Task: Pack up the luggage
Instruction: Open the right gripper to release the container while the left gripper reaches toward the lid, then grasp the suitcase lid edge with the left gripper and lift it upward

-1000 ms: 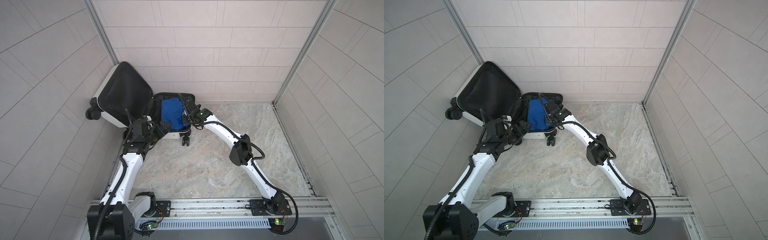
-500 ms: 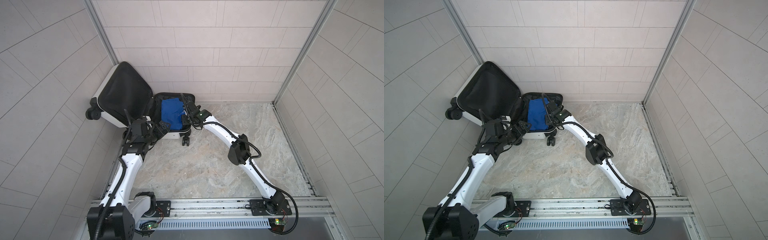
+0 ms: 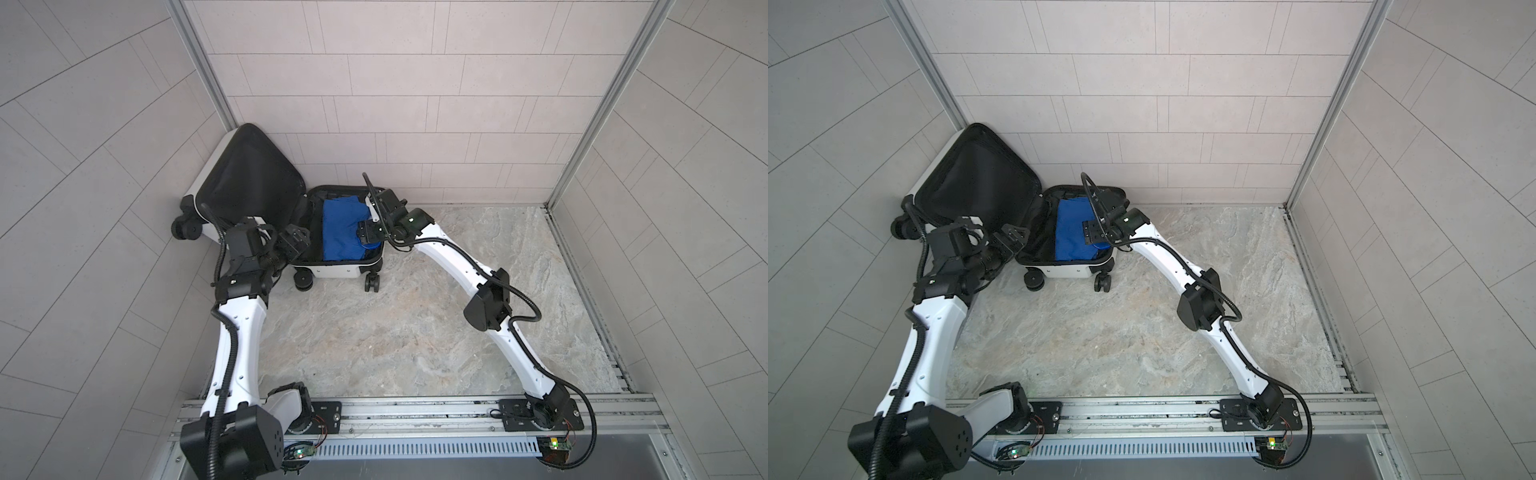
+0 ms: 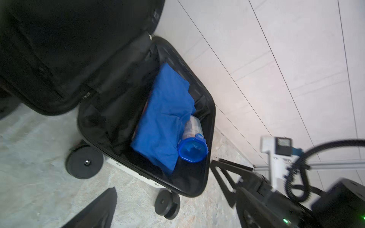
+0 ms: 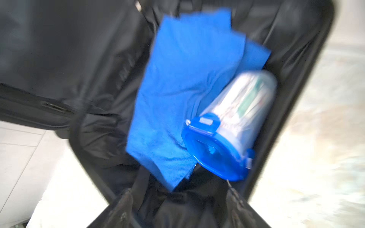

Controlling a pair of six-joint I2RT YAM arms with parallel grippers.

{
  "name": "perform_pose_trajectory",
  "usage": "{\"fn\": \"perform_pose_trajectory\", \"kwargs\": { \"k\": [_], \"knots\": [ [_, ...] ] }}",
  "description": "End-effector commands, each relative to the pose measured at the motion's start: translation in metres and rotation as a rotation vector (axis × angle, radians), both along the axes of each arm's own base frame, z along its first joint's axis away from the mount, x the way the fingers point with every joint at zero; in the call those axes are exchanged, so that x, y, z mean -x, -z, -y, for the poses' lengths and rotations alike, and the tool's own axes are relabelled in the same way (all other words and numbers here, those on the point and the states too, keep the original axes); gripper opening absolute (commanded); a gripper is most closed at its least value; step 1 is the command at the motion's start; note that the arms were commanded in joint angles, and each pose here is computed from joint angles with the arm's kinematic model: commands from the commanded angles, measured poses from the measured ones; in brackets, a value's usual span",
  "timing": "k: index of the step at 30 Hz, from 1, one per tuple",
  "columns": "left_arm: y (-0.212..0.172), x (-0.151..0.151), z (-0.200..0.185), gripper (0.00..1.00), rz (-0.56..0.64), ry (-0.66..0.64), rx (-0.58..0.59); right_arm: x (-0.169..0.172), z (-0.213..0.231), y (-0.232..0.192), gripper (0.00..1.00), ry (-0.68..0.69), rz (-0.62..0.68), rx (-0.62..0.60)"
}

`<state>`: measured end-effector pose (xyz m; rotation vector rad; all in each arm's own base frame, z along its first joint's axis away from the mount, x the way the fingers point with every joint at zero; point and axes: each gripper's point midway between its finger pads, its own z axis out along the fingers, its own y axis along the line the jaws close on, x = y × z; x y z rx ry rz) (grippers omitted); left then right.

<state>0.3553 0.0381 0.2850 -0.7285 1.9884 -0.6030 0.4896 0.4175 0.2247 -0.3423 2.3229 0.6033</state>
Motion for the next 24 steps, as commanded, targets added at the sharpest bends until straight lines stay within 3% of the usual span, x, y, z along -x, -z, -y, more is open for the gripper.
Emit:
{"fn": "perform_pose_trajectory", "kwargs": {
  "k": [1, 4, 9, 15, 24],
  "knots": [
    [0.008, 0.006, -0.035, 1.0, -0.057, -0.095, -0.051, 0.009, 0.026, -0.033, 0.73, 0.036, 0.047, 0.066],
    [0.014, 0.011, -0.062, 1.0, -0.082, -0.174, -0.072, 0.008, 0.039, -0.022, 0.7, 0.071, 0.021, 0.103],
    [0.025, 0.022, -0.096, 0.97, -0.144, -0.275, -0.145, 0.005, 0.035, 0.001, 0.78, 0.052, -0.031, 0.099],
    [0.024, 0.034, -0.132, 0.95, -0.199, -0.414, -0.308, 0.005, 0.026, 0.038, 0.83, 0.044, -0.12, 0.09],
    [0.002, 0.012, -0.177, 0.81, -0.207, -0.531, -0.475, 0.01, 0.013, 0.068, 0.84, 0.009, -0.211, 0.048]
  ]
}}
